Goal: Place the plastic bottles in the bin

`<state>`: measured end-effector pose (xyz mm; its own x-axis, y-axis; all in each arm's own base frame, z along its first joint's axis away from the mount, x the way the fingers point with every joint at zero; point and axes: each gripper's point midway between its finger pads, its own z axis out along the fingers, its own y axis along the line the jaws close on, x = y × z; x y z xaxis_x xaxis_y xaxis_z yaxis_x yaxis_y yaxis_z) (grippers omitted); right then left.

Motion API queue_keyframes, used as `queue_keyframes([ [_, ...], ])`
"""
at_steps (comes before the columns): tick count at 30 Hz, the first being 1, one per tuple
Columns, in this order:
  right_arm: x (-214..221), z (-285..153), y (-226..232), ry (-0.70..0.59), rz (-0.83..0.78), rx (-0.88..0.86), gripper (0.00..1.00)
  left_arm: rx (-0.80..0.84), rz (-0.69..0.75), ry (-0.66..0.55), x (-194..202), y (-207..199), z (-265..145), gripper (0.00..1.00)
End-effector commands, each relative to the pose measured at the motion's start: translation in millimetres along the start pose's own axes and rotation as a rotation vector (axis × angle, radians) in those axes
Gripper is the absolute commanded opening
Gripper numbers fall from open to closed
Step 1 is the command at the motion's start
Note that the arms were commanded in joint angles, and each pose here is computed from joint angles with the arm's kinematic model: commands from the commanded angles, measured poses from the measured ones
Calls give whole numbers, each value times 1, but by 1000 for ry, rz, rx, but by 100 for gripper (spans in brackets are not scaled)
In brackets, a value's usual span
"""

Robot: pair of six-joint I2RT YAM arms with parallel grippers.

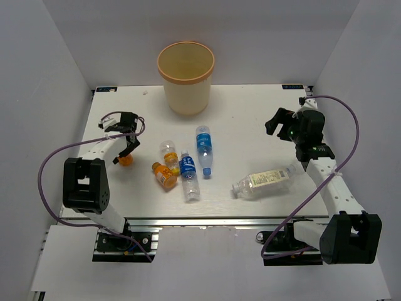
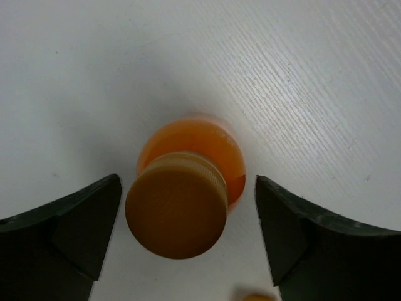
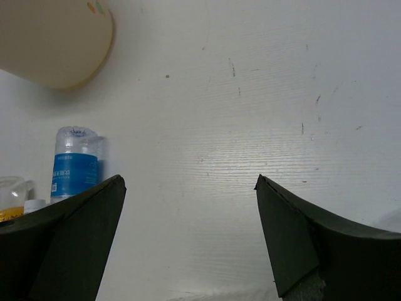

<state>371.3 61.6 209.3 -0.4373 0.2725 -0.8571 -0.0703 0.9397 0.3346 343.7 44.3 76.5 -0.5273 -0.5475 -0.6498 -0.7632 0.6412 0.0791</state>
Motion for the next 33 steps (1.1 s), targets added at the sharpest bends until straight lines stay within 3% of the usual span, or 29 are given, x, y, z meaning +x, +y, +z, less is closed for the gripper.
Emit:
queue_keyframes([
  [1,-21,-6,0,-69,-21,13,90,-2,-21,-21,-4,0,3,88],
  [3,-23,-7,1,-74,-22,13,89,19,-3,-20,-5,-4,4,76],
  [4,-22,-7,1,-70,-22,11,89,32,1,-12,-3,-6,3,61],
  [10,-20,-6,4,-69,-16,-7,89,85,15,-11,-7,-16,0,33],
  [13,-21,-8,5,-71,-12,-14,89,161,14,-28,-19,-31,-9,30],
  [16,-22,-10,8,-82,-11,-22,89,380,12,-48,-47,-74,-40,26],
  [20,-25,-15,9,-106,-9,-28,89,837,35,-106,-89,-151,-125,28],
  [21,-24,-16,9,-108,-7,-29,89,941,32,-169,-114,-170,-153,28],
  [23,-31,-19,13,-147,-16,-51,89,1069,70,-205,-124,-194,-191,29],
  [24,-34,-20,16,-166,-25,-68,89,1124,74,-270,-148,-203,-222,29],
  [27,-32,-25,24,-181,-52,-116,89,1208,68,-342,-172,-226,-259,29],
  [33,-32,-29,32,-193,-106,-167,89,1369,-27,-423,-201,-266,-283,34],
])
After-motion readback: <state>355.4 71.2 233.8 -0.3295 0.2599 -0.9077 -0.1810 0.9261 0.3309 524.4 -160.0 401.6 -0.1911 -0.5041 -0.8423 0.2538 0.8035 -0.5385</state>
